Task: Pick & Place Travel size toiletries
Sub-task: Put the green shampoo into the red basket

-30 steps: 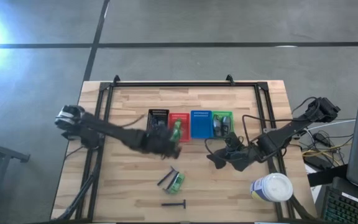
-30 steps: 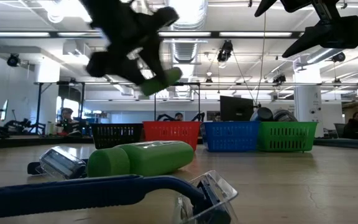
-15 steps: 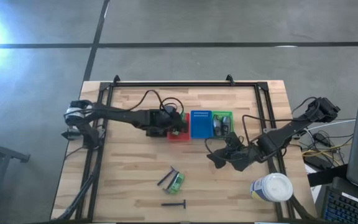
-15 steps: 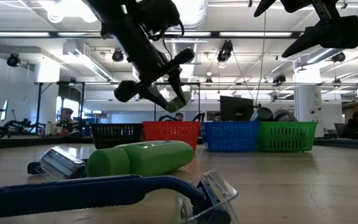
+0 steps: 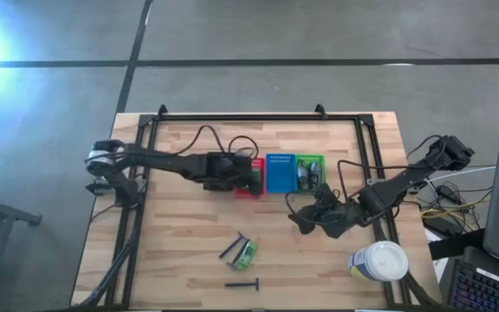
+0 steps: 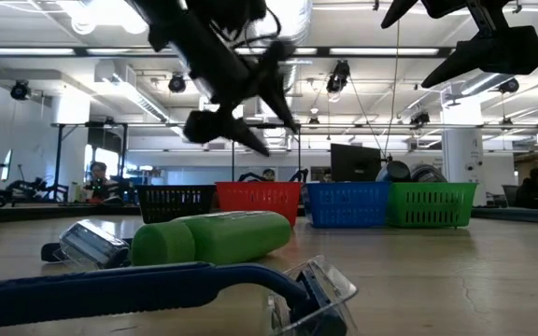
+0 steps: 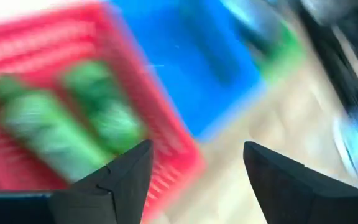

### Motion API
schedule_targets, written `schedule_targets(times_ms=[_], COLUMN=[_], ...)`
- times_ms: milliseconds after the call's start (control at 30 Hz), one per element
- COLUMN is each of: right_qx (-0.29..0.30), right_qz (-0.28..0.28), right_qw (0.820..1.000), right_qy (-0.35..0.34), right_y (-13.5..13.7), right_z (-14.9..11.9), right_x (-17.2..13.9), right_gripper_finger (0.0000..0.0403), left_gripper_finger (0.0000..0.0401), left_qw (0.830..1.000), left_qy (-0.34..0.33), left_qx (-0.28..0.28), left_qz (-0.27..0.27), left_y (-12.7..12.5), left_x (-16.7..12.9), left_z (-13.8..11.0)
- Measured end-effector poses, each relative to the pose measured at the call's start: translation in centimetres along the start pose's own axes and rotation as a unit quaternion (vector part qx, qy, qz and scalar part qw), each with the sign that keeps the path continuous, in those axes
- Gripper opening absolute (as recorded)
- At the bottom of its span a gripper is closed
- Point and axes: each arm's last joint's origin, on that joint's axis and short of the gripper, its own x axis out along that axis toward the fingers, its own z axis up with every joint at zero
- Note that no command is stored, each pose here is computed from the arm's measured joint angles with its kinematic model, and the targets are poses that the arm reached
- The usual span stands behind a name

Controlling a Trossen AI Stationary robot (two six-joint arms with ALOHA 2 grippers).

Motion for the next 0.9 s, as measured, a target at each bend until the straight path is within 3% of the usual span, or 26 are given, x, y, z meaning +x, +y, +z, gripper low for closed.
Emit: schedule_targets(times_ms=[67, 167, 300, 433, 567, 700, 900], right_qx=[-0.006, -0.009, -0.011, -0.011, -0.013, -0.020, -0.027], right_qz=[0.000, 0.000, 0.000, 0.000, 0.000, 0.000, 0.000], right_qw=[1.000, 1.000, 1.000, 1.000, 1.000, 1.000, 0.999], right_qy=[0.002, 0.002, 0.004, 0.007, 0.011, 0.022, 0.035], right_y=[0.0, 0.0, 0.0, 0.0, 0.0, -0.1, -0.1], right_z=[0.0, 0.0, 0.0, 0.0, -0.1, -0.2, -0.3], right_x=[0.0, 0.0, 0.0, 0.0, 0.0, 0.1, 0.1], right_gripper_finger=[0.0363, 0.0364, 0.0363, 0.0363, 0.0363, 0.0363, 0.0364], left_gripper_finger=[0.0253, 0.0250, 0.0249, 0.0249, 0.0249, 0.0249, 0.0249], left_qw=[0.994, 0.974, 0.960, 0.965, 0.977, 0.980, 0.957], left_qy=[0.047, 0.128, 0.195, 0.202, 0.162, 0.156, 0.157], left_qx=[0.086, 0.158, 0.190, 0.169, 0.136, 0.125, 0.230], left_qz=[-0.050, -0.099, -0.066, -0.010, 0.003, 0.004, -0.085], left_y=[-0.9, -1.9, -2.4, -2.8, -4.3, -5.4, -8.7], left_x=[-0.8, -1.7, -2.5, -3.1, -3.8, -3.6, -3.2], left_z=[-0.8, -3.1, -6.7, -9.8, -11.9, -13.4, -17.0])
